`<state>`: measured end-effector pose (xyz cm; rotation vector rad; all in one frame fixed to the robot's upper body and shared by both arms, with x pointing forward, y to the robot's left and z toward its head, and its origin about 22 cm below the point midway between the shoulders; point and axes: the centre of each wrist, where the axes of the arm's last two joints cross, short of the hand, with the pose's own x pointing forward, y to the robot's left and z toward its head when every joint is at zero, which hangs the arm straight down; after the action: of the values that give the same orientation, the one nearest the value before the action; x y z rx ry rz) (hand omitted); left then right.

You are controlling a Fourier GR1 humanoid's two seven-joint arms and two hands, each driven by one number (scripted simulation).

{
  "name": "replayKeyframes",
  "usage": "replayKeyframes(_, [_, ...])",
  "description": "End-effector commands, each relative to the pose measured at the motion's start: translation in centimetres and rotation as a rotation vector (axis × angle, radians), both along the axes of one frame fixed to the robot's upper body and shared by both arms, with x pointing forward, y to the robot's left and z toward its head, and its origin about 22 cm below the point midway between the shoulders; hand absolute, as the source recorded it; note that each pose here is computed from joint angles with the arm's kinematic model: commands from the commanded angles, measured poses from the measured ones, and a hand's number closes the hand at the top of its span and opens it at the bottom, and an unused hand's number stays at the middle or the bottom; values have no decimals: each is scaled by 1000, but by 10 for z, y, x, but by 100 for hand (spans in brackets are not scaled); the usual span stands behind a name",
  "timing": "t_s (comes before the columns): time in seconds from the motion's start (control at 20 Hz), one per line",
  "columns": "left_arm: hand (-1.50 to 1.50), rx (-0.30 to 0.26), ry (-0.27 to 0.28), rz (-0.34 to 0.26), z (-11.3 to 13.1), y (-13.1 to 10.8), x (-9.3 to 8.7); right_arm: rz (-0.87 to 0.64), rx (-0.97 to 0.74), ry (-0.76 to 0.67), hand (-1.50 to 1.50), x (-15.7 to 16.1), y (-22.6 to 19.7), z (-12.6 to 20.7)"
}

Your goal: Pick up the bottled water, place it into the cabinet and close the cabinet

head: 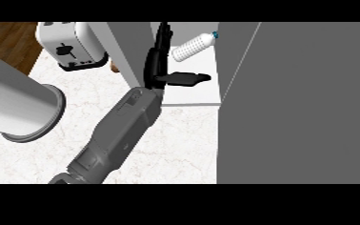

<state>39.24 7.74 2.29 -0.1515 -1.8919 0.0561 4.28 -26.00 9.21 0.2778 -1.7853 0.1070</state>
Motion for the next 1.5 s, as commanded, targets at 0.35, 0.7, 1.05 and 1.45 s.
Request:
replayKeyframes(0.35, [-150, -153, -45, -207, -9, -4, -76, -32, -11, -38, -150, -6, 5, 9])
replayKeyframes(0.7, [150, -199, -31, -267, -14, -1, -131, 94, -111, -46, -150, -6, 0, 32])
replayKeyframes(1.05, [150, -178, 15, -241, -7, 50, -154, 341, -224, 15, 150, -11, 5, 37])
replayKeyframes(1.45, [-150, -199, -27, -142, 0, 106, -193, 503, -267, -101, 150, -16, 25, 63])
